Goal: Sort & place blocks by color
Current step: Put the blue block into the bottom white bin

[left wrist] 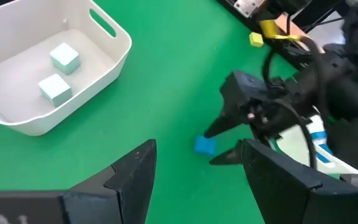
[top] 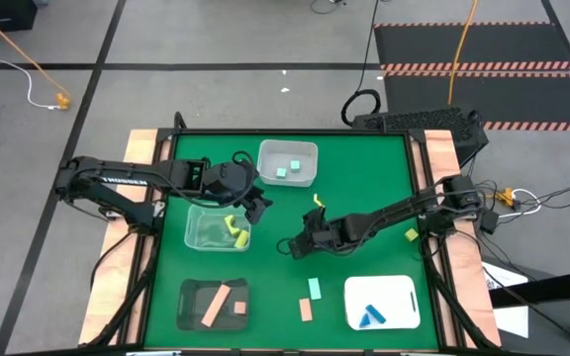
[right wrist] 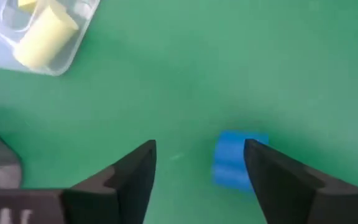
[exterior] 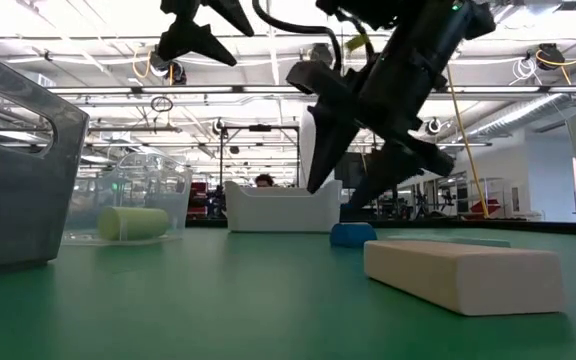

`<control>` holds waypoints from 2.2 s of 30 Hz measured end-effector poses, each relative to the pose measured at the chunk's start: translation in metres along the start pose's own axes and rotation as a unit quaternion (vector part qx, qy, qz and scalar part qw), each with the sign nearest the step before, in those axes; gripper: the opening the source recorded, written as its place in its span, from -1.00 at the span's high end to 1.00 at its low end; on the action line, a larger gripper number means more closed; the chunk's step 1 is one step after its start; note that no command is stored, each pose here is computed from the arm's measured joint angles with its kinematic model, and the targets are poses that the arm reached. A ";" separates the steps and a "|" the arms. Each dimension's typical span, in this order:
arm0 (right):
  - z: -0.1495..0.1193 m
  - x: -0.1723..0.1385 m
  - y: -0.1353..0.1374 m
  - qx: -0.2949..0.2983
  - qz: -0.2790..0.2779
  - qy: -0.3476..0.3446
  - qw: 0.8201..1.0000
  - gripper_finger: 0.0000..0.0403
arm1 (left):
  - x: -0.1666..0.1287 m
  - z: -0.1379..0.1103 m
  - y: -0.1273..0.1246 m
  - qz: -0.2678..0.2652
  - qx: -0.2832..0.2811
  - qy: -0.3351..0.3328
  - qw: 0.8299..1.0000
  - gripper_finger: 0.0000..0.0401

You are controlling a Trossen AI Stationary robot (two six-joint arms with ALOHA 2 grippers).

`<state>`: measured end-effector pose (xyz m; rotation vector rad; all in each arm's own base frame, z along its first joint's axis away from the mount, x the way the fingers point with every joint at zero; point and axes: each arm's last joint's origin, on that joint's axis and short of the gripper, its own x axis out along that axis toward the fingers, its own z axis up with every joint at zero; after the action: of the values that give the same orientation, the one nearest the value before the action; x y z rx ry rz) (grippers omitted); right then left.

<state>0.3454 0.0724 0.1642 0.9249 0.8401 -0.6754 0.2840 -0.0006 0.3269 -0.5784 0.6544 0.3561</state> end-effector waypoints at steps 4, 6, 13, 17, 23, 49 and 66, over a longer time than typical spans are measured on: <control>-0.009 0.005 0.000 0.022 -0.009 -0.004 1.000 -0.24 | 0.000 0.000 0.000 0.000 -0.008 0.001 1.000 -0.17; -0.011 0.006 0.000 0.019 -0.013 -0.008 1.000 -0.24 | 0.000 0.000 0.000 -0.001 -0.009 -0.001 1.000 -0.17; -0.017 0.004 0.001 -0.007 -0.023 -0.052 0.998 -0.20 | 0.000 0.001 0.000 -0.003 -0.013 -0.004 1.000 -0.17; -0.015 0.002 0.002 -0.017 -0.015 -0.054 0.998 -0.19 | 0.000 0.001 -0.001 -0.003 -0.015 -0.004 1.000 -0.17; -0.015 0.000 0.002 -0.019 -0.018 -0.053 0.998 -0.19 | 0.000 0.000 0.000 -0.001 -0.011 -0.001 1.000 -0.17; -0.027 0.010 -0.007 -0.053 -0.075 -0.066 0.994 -0.19 | 0.000 0.000 0.000 -0.001 0.011 -0.001 1.000 -0.17; -0.035 0.032 -0.018 -0.098 -0.122 -0.058 0.986 0.45 | 0.000 0.001 0.000 0.002 0.012 -0.005 1.000 -0.17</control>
<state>0.3364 0.0911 0.1178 0.6038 0.9057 -0.8341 0.2847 0.0001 0.3272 -0.5521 0.6493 0.3536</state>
